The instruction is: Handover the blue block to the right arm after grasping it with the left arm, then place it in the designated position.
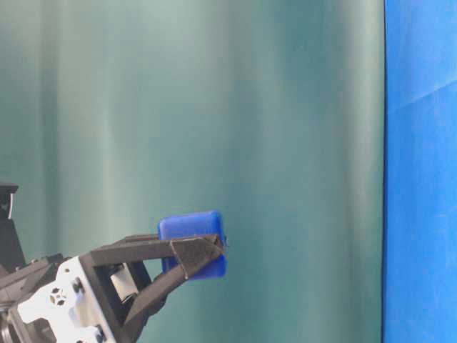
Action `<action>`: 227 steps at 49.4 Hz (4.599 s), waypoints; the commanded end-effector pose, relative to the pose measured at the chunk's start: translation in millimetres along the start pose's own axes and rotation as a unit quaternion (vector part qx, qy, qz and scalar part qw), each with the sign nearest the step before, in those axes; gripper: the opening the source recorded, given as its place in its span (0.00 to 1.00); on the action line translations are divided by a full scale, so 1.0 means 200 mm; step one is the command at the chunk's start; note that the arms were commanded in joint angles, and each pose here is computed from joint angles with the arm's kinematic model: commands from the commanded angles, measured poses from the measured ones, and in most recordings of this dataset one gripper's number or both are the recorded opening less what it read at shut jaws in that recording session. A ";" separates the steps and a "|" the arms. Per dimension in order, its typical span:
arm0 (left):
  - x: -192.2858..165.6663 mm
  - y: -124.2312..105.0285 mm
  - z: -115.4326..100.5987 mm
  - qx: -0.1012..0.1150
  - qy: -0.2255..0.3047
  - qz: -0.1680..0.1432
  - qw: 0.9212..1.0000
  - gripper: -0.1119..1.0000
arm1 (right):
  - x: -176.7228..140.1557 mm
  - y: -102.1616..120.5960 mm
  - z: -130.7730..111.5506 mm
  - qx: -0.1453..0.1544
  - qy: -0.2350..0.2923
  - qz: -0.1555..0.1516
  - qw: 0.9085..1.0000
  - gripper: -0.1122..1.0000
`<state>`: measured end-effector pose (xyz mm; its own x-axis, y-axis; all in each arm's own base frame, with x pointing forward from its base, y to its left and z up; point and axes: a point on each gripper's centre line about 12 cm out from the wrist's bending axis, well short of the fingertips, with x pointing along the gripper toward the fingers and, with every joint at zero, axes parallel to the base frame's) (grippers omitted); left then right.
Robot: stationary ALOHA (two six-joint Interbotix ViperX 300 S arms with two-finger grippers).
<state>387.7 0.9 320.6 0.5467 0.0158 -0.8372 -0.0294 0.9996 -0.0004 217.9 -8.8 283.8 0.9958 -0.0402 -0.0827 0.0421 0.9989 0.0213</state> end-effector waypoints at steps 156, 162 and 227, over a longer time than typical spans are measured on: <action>-0.26 0.01 -0.18 -0.011 -0.467 -0.022 0.884 0.52 | 0.01 0.01 0.34 -0.293 -0.033 -0.007 0.956 0.97; -0.26 0.01 -0.18 -0.012 -0.467 -0.021 0.884 0.52 | 0.01 0.01 0.34 -0.409 -0.032 -0.008 0.912 0.97; -0.27 0.01 -0.18 -0.014 -0.475 -0.023 0.879 0.52 | 0.04 0.16 0.31 -0.622 -0.061 0.044 0.780 0.96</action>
<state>331.2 1.0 337.0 0.9995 0.0005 -0.0322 -0.0018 0.9991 -0.0420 231.2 19.3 333.5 0.9929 0.0952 -0.0716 -0.0928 0.2402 -0.9663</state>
